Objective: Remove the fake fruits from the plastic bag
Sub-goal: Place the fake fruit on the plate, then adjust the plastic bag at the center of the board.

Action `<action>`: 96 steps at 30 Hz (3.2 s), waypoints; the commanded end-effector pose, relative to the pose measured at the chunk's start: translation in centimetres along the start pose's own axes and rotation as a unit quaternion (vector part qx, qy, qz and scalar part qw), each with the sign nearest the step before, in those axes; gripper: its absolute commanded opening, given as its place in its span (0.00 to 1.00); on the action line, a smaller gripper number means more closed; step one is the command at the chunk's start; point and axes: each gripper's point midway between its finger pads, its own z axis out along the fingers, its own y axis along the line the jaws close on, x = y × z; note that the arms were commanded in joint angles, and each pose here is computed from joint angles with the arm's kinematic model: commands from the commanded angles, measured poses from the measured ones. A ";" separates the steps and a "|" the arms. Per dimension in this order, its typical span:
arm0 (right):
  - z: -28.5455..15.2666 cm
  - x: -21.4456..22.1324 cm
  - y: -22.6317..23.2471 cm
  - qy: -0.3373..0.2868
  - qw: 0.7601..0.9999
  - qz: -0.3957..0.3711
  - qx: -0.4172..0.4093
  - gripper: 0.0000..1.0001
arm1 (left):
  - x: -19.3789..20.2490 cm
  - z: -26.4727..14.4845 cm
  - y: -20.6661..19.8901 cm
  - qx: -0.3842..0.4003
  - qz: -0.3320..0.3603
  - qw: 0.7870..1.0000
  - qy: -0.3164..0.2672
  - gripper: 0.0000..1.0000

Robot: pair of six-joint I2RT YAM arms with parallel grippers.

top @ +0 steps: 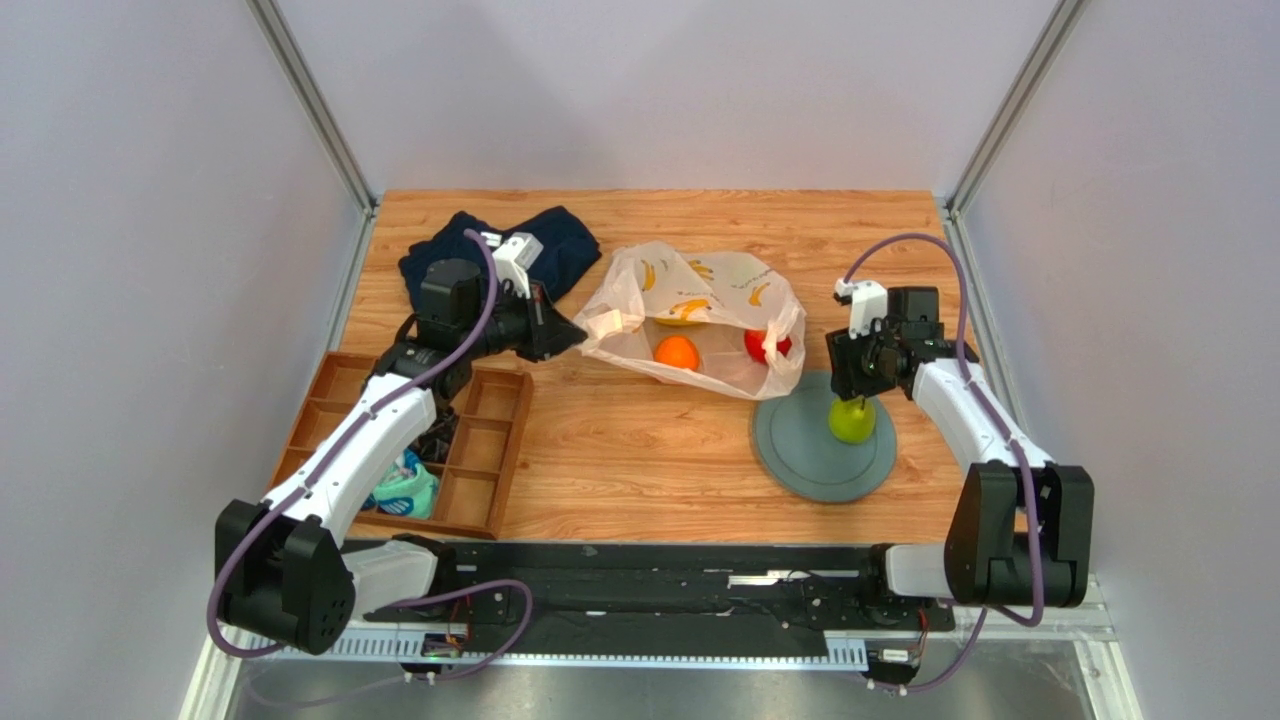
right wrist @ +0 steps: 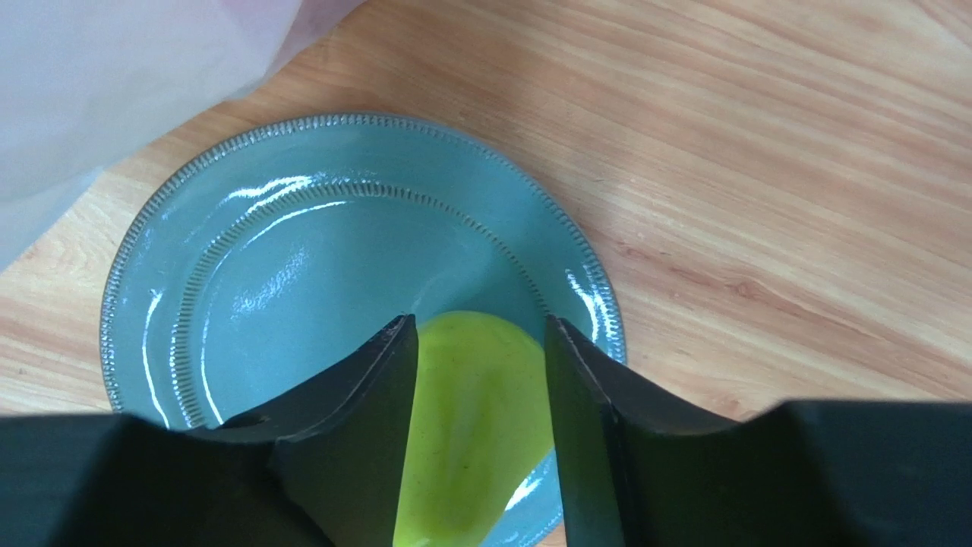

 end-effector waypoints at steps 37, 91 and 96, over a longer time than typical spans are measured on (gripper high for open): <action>-0.1 -12.2 18.3 -0.068 0.977 -0.171 -0.106 0.18 | -1.6 -2.8 -3.5 0.051 0.065 0.996 -0.035 0.00; 5.6 -14.5 8.1 0.063 0.923 -0.373 -0.065 0.62 | -5.8 4.3 -5.8 0.086 -0.042 0.995 -0.019 0.00; 7.2 -13.1 6.4 0.105 0.919 -0.377 -0.056 0.67 | -5.4 4.7 -5.8 0.087 -0.042 0.995 -0.012 0.00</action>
